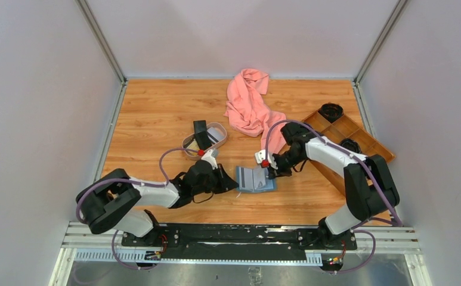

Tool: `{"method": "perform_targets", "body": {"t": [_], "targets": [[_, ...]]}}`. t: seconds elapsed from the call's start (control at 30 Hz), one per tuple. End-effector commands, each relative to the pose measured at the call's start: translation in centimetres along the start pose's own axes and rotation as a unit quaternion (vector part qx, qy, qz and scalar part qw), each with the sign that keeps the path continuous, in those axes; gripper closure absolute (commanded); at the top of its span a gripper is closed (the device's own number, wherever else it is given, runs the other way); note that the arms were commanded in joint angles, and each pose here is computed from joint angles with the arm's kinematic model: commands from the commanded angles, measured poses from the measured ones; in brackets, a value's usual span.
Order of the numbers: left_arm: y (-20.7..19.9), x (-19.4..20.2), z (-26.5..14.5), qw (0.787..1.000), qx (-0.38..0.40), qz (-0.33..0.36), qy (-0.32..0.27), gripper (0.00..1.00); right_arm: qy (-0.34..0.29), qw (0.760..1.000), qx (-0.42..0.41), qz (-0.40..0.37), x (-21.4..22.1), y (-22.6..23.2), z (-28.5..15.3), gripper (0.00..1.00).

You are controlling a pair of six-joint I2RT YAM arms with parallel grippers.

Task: Put the credit cards into the card holder
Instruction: Close the card holder at the center of the board.

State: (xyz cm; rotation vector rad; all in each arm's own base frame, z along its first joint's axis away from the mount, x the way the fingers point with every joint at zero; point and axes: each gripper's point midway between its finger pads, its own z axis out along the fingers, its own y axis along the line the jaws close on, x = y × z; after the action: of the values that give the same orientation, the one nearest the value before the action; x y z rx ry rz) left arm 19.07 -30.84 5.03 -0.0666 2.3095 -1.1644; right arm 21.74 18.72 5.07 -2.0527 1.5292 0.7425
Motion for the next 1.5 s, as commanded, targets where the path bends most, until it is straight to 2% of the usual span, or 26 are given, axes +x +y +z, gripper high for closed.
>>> {"method": "perform_targets", "body": {"t": [0.0,0.2,0.33,0.53,0.73,0.8,0.97,1.47], "targets": [[0.0,-0.9,-1.4,0.999,0.004,-0.015,-0.045,1.00,-0.060,0.998,-0.011,0.035,-2.0,-0.1,-0.2,1.00],[-0.3,-0.2,-2.4,0.999,0.016,-0.017,-0.042,1.00,-0.068,0.995,-0.015,0.077,-2.5,-0.7,-0.2,0.98],[0.1,-0.2,-2.8,0.998,0.010,-0.022,-0.055,1.00,-0.101,0.989,-0.019,0.104,-4.2,-1.1,-0.6,0.96],[-0.7,-0.3,-2.9,0.998,0.021,-0.012,-0.056,1.00,-0.126,0.977,-0.065,0.158,-5.6,-0.6,-0.1,0.96],[-3.7,-0.9,-2.6,0.997,0.051,0.009,-0.052,1.00,-0.105,0.973,-0.086,0.185,-5.9,-0.5,1.2,0.95],[-5.0,-1.0,-2.4,0.997,0.061,0.015,-0.046,1.00,-0.116,0.970,-0.093,0.190,-6.6,-0.5,1.3,0.95],[-7.6,-0.6,-0.9,0.996,0.077,0.027,-0.022,1.00,-0.127,0.964,-0.100,0.211,-7.3,-0.8,1.4,0.93],[-6.2,1.2,5.1,0.998,0.024,0.048,0.029,1.00,-0.115,0.936,-0.095,0.317,-4.4,-2.2,1.2,0.86]]}}
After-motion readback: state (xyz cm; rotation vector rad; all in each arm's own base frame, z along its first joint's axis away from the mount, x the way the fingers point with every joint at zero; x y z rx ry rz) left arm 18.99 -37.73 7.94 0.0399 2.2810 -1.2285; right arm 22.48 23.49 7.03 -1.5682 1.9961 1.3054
